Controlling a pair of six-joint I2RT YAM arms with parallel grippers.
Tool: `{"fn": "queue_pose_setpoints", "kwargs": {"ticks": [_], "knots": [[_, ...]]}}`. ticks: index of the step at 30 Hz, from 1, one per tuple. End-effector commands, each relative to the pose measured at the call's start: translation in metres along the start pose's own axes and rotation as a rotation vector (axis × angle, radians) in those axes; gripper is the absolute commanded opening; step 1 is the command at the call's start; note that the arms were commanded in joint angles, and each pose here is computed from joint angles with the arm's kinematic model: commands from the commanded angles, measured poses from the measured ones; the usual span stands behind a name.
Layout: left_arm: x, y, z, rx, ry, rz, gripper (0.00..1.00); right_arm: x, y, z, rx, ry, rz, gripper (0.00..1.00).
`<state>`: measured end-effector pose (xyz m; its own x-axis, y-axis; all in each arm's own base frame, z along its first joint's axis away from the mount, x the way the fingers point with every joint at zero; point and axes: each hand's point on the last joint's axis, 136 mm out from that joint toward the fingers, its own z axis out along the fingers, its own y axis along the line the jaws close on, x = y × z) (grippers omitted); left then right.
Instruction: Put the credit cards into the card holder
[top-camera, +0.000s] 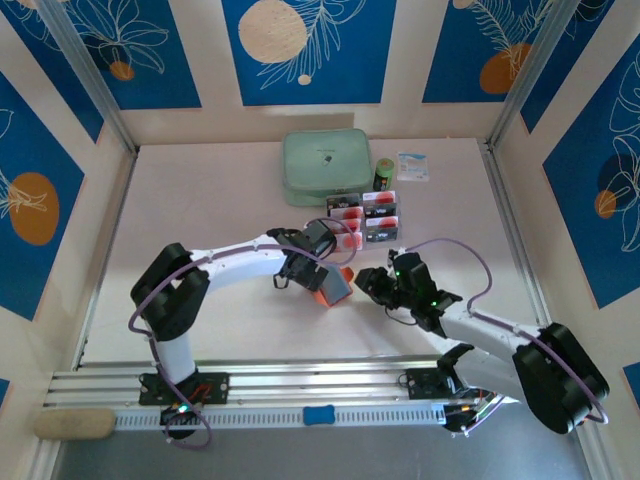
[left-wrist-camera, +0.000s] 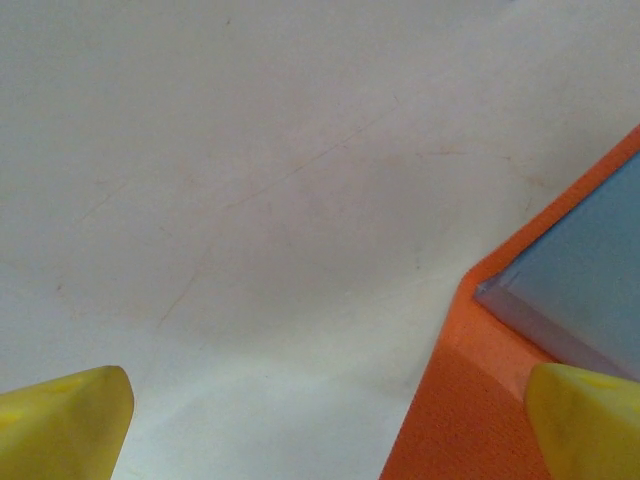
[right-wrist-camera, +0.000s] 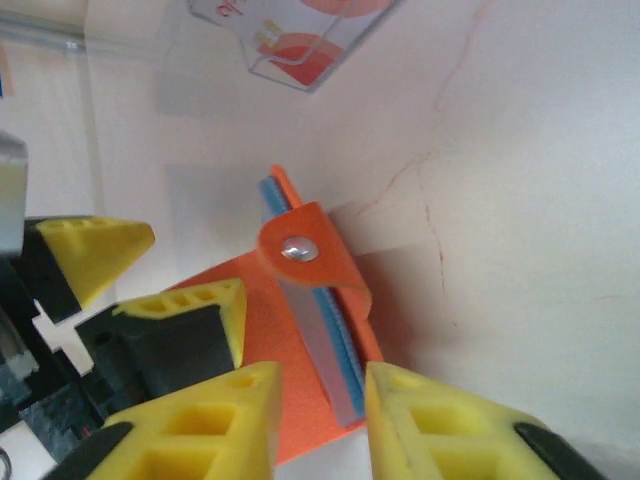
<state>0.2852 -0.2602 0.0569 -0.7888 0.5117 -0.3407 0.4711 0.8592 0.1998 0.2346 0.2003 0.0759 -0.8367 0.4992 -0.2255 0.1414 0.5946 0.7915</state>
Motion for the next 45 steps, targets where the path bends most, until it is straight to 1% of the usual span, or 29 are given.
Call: {"fn": "queue_pose_setpoints", "kwargs": {"ticks": [1,3,6,10,18,25,28,36,45], "knots": [[0.002,0.002,0.003,-0.038,-0.004,0.052,1.0,0.003,0.003,-0.004,0.029,0.041,-0.059,0.17],[-0.001,0.003,0.002,-0.043,-0.014,0.061,1.0,0.006,0.014,-0.002,0.004,0.066,-0.086,0.11],[-0.004,0.004,0.001,-0.049,-0.025,0.069,1.0,0.01,0.025,0.004,-0.022,0.099,-0.121,0.05],[-0.009,0.004,0.0,-0.048,-0.041,0.077,1.0,0.017,0.032,0.017,-0.038,0.137,-0.137,0.0],[-0.016,0.005,0.006,-0.031,-0.043,0.075,1.0,0.035,0.033,0.047,-0.069,0.182,-0.144,0.0],[-0.023,0.008,0.013,0.047,-0.052,0.025,1.0,0.054,0.035,0.07,-0.08,0.228,-0.161,0.0],[-0.029,0.011,0.012,0.094,-0.058,-0.029,1.0,0.062,0.033,0.078,-0.077,0.238,-0.158,0.0],[-0.043,0.014,-0.006,0.309,-0.064,-0.27,1.0,0.072,0.027,0.094,-0.04,0.201,-0.137,0.0],[-0.035,0.003,-0.036,0.45,-0.088,-0.438,1.0,0.078,0.022,0.101,-0.004,0.185,-0.133,0.0]]}}
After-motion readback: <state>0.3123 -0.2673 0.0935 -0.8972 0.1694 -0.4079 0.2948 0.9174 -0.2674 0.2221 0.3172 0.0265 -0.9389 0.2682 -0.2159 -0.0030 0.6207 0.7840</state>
